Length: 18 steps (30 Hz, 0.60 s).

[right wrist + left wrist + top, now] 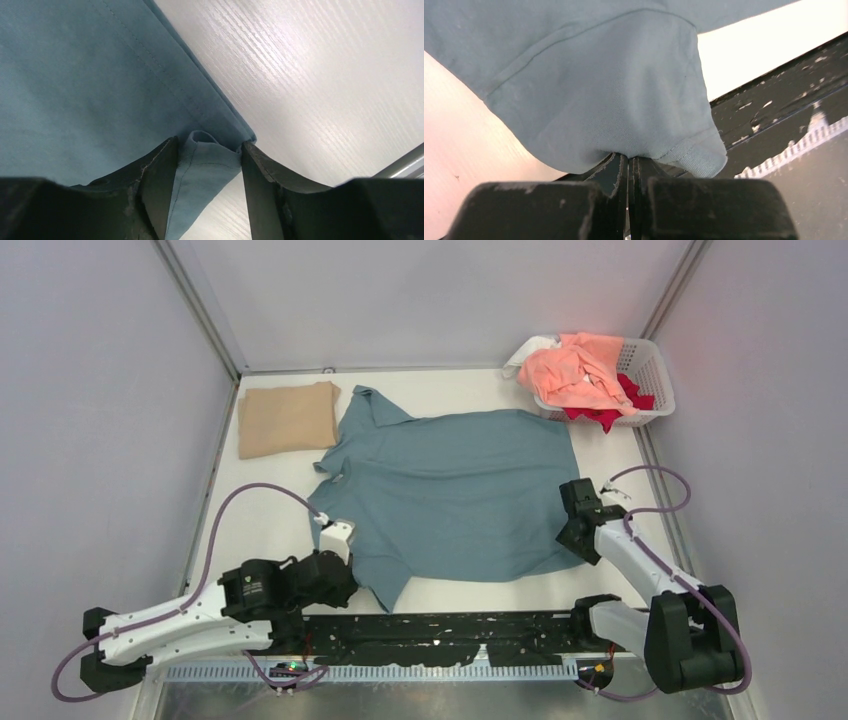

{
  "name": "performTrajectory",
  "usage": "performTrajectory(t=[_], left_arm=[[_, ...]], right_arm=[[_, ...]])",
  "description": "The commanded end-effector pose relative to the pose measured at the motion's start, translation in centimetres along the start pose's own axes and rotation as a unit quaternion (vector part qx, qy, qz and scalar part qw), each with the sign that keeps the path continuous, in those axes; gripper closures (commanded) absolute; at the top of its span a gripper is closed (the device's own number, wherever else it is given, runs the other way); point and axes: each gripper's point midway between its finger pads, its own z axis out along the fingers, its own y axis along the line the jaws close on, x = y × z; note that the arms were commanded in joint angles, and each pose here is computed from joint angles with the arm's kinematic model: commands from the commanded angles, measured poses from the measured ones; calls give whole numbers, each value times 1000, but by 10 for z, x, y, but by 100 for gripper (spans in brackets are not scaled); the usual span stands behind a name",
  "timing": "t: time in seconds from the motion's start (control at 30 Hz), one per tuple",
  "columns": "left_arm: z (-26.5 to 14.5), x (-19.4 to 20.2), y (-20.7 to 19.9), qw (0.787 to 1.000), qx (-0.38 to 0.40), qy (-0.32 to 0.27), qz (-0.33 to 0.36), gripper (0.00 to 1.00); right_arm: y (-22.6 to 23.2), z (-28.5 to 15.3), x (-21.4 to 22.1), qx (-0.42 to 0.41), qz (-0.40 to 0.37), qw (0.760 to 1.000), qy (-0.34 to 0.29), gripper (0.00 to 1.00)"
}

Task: Fold and stack the t-shirts
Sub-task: Grab the side of the flattened tshirt closest away from the robot with both arms

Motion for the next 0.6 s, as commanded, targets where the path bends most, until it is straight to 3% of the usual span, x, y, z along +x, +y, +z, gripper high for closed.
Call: performTrajectory(t=[0.0, 0.07, 0.2, 0.4, 0.57], left_arm=[[-3, -26, -4, 997, 15, -70, -28, 100], [-2, -27, -7, 996, 30, -80, -30, 100], [-1, -28, -9, 995, 41, -88, -27, 100], [1, -26, -6, 996, 28, -81, -19, 100], [4, -23, -6, 997, 25, -73, -16, 100]], right_arm=[[-14, -11, -11, 18, 26, 999, -32, 50], [-14, -11, -6, 8, 33, 999, -28, 58], [-16, -13, 5, -3, 37, 999, -13, 62], [-15, -13, 17, -15, 35, 999, 10, 63], [-15, -17, 22, -23, 31, 999, 22, 57]])
